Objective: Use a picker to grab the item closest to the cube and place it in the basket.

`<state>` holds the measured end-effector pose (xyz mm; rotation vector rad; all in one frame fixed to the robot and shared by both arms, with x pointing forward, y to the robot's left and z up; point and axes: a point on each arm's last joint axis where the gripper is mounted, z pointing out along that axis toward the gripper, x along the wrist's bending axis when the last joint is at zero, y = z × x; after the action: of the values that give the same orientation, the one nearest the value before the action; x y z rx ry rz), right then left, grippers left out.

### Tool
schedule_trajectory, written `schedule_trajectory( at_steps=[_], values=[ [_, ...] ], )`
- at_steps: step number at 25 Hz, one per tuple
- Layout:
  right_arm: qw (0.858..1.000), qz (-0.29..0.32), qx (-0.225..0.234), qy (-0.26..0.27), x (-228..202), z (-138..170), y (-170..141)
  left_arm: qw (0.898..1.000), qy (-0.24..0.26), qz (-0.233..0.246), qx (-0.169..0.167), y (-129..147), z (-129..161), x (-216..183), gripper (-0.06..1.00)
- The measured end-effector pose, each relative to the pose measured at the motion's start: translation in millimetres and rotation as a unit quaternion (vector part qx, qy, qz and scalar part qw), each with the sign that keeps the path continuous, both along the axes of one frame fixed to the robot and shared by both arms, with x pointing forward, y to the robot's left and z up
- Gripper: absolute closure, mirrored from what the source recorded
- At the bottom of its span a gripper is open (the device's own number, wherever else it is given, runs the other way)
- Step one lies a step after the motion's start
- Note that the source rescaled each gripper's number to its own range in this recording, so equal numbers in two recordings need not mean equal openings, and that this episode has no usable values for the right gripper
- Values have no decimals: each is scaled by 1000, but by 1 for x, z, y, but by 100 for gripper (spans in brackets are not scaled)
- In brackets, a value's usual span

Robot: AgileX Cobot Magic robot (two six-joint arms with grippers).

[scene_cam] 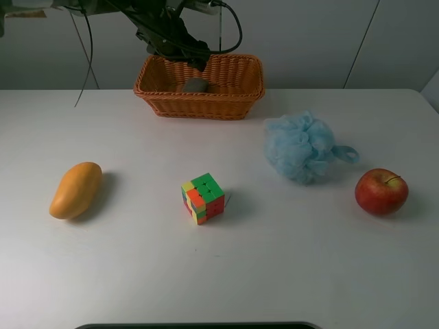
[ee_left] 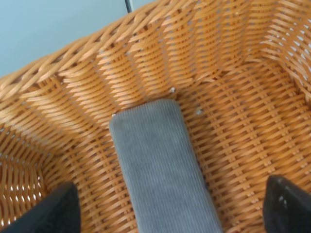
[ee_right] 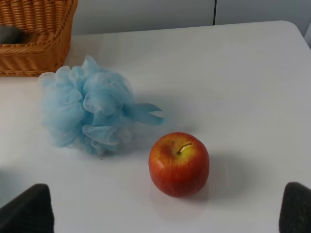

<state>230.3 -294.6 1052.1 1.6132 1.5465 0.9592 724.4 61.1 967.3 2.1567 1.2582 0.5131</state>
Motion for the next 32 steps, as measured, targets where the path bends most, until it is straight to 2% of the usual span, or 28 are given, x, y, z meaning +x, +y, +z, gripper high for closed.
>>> schedule_trajectory(
  at_steps=[3,5,9,13,15,17,20,23,27,32],
  values=[
    [1000,0,0,0,0,0,0,1000,9,0,4,2,9,-4,-5],
    [1000,0,0,0,0,0,0,1000,10,0,8,5,27,-10,-5],
    [1000,0,0,0,0,0,0,1000,6,-5,19,16,96,-38,-5],
    [1000,0,0,0,0,0,0,999,-1,9,36,31,178,-92,-5],
    [1000,0,0,0,0,0,0,997,-32,23,60,42,217,-122,-5],
    [1000,0,0,0,0,0,0,992,-93,41,75,56,261,-154,-5],
    [1000,0,0,0,0,0,0,980,-176,60,70,78,313,-205,-5],
    [1000,0,0,0,0,0,0,967,-233,87,57,113,346,-255,-5],
    [1000,0,0,0,0,0,0,954,-264,130,46,163,356,-309,-6],
    [1000,0,0,0,0,0,0,946,-264,183,52,217,334,-358,-6]
  ],
)
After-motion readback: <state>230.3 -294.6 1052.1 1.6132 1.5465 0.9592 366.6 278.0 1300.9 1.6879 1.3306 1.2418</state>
